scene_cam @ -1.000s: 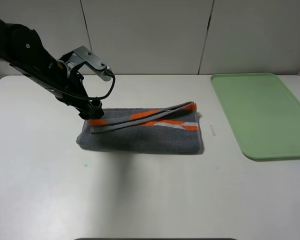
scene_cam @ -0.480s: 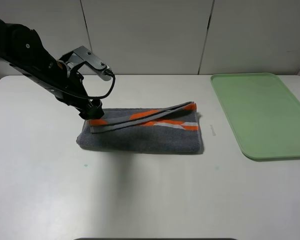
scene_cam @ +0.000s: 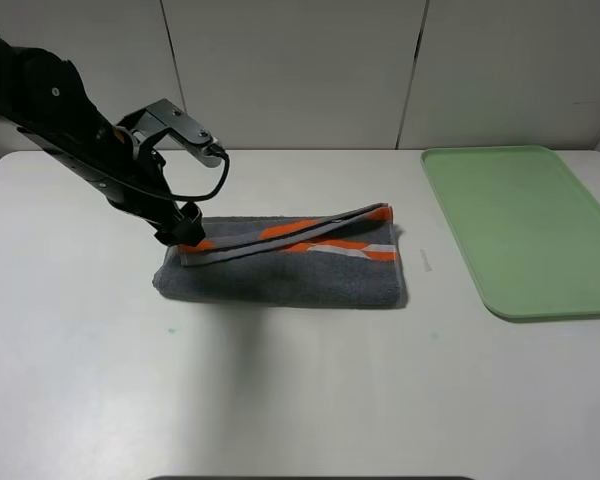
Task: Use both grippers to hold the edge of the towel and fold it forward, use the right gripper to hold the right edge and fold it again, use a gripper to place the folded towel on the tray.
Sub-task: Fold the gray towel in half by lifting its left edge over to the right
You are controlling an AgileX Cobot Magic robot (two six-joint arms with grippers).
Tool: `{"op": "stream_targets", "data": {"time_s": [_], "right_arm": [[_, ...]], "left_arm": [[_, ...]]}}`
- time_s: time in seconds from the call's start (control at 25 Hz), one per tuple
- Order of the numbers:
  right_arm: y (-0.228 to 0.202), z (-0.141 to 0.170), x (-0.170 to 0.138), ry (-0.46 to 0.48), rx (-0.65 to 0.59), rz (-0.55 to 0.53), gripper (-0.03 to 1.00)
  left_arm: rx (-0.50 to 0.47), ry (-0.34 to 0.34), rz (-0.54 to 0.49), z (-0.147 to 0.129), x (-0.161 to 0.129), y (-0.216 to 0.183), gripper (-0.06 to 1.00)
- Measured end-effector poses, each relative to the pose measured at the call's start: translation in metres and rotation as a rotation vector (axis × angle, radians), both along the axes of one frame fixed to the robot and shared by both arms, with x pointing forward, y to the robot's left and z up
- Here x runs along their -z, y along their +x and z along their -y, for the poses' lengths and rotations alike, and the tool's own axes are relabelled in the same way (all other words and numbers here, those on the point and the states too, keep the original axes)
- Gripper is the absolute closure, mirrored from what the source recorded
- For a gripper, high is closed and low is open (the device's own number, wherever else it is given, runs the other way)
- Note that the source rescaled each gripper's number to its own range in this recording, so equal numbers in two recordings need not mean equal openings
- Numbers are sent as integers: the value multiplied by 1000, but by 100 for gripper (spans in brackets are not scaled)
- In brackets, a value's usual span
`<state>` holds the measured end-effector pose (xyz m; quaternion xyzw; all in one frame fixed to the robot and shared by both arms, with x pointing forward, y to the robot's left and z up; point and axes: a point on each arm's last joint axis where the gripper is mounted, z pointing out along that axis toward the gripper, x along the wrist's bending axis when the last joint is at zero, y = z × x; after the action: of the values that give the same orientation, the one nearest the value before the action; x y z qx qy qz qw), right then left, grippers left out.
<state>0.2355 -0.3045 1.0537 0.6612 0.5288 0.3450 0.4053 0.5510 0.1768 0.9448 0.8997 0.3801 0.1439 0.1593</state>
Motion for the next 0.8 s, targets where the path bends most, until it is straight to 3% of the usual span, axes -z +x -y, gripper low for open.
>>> {"op": "stream_targets", "data": {"time_s": [0.44, 0.8], "right_arm": [[0, 0, 0, 2, -1, 0, -3], [0, 0, 0, 2, -2, 0, -3]], "left_arm": [[61, 70, -8, -4, 3, 0, -6], [103, 109, -70, -3, 35, 3, -6]]}}
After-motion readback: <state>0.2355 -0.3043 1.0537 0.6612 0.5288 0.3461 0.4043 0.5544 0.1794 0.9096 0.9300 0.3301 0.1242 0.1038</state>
